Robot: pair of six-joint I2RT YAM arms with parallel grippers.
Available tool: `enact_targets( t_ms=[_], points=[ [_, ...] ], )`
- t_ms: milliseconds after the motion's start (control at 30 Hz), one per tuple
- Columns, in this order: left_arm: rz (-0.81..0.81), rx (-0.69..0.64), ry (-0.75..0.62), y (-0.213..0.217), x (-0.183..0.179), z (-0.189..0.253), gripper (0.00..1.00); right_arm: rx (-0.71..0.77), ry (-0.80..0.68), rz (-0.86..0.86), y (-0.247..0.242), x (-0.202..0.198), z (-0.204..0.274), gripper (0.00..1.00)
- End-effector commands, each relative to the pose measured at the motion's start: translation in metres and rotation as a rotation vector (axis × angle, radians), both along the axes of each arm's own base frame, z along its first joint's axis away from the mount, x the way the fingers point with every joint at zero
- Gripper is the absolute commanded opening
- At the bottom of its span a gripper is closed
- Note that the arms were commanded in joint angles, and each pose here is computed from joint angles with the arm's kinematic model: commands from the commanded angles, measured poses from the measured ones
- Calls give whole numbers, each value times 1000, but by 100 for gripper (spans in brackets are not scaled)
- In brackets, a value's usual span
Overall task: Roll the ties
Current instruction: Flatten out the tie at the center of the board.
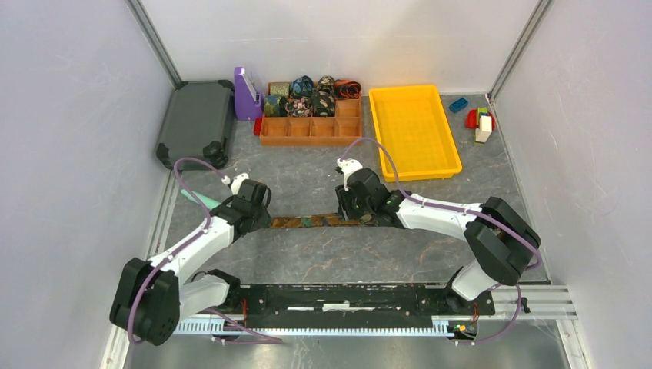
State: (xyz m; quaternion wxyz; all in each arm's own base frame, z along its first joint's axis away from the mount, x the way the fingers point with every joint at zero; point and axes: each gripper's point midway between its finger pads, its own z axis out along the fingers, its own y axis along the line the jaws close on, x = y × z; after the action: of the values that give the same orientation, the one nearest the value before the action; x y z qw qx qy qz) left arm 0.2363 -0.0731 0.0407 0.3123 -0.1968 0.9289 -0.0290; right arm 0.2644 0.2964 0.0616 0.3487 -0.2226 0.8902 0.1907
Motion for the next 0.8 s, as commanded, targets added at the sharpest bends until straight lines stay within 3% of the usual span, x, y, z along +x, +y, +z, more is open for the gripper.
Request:
enact_targets(
  t_ms=[0,500,767],
  points=[
    [38,1,20,11,7,-9,38,44,-32,15,7,1,14,39],
    [85,-38,89,24,8,-23,36,90,-28,51,27,2,19,39],
    [63,-75,91,17,-5,-19,35,-68,42,-86,-11,0,-33,35]
  ],
)
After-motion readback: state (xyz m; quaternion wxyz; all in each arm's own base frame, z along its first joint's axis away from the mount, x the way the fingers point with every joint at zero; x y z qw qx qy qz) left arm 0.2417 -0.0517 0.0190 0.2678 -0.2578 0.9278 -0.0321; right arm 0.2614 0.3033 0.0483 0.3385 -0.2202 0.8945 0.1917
